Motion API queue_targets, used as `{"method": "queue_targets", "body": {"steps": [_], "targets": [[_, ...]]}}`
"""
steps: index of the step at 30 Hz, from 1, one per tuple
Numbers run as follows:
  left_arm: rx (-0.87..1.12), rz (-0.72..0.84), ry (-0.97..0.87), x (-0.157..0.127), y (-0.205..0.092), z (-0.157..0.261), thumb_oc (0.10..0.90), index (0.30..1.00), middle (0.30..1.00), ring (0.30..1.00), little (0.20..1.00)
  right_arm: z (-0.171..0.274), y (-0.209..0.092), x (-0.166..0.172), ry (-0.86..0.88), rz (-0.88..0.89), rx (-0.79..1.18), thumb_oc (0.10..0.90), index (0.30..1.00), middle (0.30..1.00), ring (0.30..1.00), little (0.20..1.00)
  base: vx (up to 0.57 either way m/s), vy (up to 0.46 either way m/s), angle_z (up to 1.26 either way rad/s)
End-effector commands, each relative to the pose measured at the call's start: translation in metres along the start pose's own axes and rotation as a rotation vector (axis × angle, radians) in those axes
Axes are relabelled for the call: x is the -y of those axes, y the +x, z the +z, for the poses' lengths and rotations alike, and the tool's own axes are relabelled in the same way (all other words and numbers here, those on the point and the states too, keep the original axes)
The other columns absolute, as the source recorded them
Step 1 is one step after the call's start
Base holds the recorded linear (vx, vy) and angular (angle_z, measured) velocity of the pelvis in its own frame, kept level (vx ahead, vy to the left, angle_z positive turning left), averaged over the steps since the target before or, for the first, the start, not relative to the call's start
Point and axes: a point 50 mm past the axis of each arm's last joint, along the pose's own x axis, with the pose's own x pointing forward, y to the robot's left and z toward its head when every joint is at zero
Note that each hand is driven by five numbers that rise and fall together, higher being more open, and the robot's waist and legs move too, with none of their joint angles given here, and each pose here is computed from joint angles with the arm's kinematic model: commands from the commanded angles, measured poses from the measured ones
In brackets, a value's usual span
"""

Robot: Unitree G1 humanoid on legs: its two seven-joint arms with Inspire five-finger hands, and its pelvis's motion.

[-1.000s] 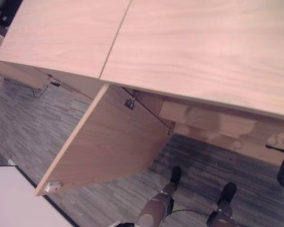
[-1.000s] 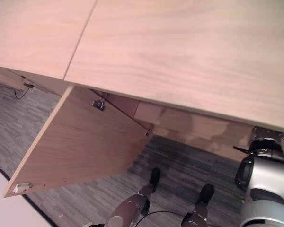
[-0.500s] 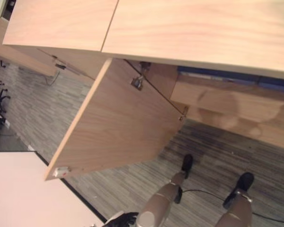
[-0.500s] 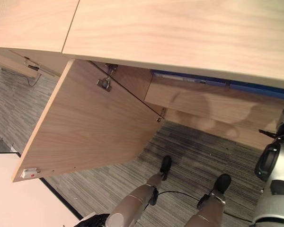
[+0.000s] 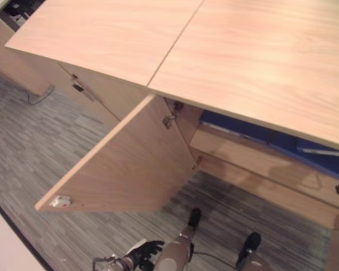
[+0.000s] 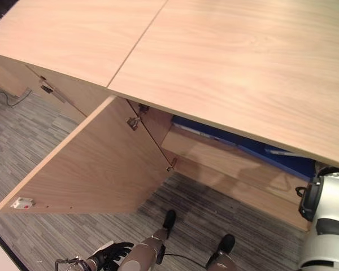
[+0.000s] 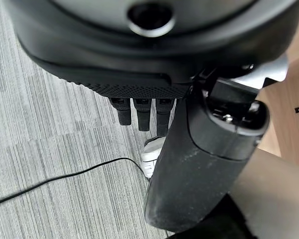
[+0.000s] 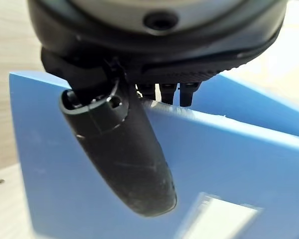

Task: Put the empty folder in the office cabinet

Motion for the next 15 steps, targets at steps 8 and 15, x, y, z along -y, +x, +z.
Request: {"method": "queue_targets", "body": {"steps": [8,15], "targets": [[-0.175,-0.024,0.035,0.013,-0.012,-0.044,0.800,0.900,0.900,0.900,0.900,0.005,-0.003,-0.011,-0.032,0.060,0.106,0.800,0.900,0.900,0.900,0.900,0.03,-0.006,0.05],[-0.191,-0.011,-0.014,0.020,-0.012,-0.048,0.800,0.900,0.900,0.900,0.900,-0.039,-0.004,-0.014,-0.063,0.116,0.013,0.800,0.900,0.900,0.900,0.900,0.00,0.000,0.00]]}}
